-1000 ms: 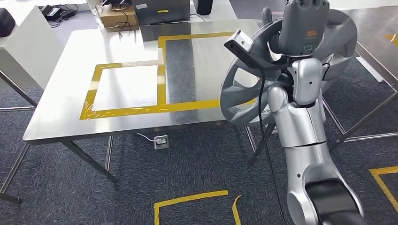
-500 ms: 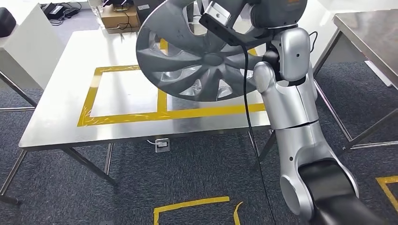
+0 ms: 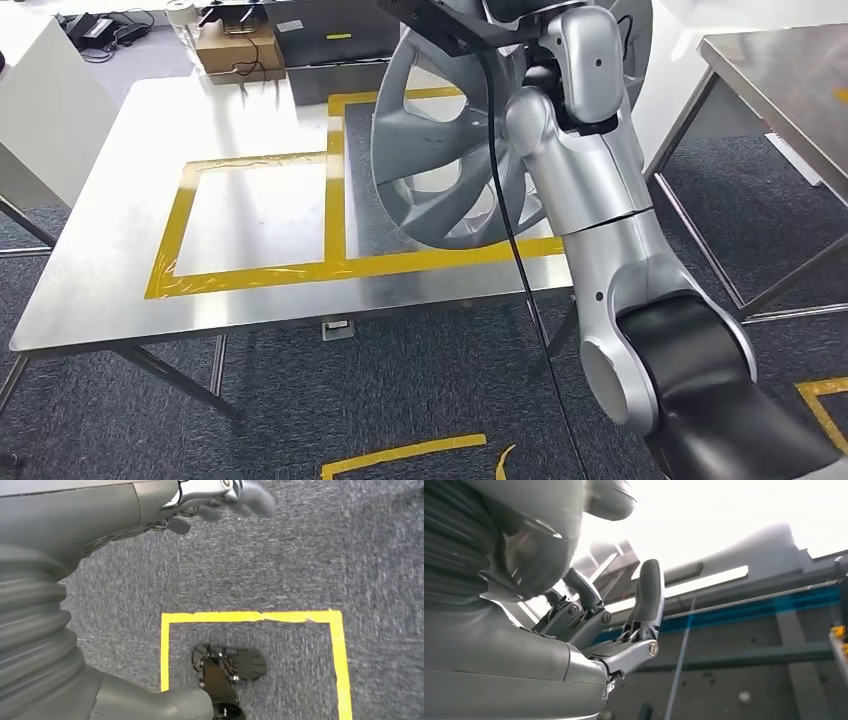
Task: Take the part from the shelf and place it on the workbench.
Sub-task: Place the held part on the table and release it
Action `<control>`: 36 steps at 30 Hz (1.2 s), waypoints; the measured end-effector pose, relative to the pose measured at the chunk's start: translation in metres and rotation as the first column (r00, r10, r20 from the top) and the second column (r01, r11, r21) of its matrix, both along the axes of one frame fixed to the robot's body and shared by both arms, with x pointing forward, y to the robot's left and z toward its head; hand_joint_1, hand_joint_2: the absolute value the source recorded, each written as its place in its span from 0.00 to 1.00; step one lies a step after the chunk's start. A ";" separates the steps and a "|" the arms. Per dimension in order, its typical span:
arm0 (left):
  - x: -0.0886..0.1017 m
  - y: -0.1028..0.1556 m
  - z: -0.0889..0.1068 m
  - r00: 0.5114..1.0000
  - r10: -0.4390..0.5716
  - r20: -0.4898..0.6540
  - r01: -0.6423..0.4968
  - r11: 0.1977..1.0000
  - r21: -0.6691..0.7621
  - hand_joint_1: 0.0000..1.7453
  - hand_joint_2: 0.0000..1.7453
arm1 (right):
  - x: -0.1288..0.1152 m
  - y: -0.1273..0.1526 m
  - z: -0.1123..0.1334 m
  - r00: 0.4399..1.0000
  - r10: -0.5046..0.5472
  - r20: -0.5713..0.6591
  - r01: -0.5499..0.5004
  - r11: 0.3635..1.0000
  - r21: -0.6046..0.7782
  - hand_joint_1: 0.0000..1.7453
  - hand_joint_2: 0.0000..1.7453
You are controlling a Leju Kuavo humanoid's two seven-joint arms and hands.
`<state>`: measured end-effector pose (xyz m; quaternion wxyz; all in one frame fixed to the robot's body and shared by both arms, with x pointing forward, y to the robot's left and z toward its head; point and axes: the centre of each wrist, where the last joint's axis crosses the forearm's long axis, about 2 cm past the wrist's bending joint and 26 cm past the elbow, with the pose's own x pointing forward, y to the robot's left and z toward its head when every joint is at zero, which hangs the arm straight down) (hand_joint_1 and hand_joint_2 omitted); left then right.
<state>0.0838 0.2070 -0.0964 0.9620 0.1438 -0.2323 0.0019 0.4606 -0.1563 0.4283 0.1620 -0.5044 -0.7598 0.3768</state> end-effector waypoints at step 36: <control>-0.014 -0.016 0.001 0.988 -0.147 -0.039 0.148 0.989 0.020 0.00 1.00 | 0.031 -0.024 -0.128 0.825 -0.335 -0.454 0.282 0.942 -0.182 1.00 1.00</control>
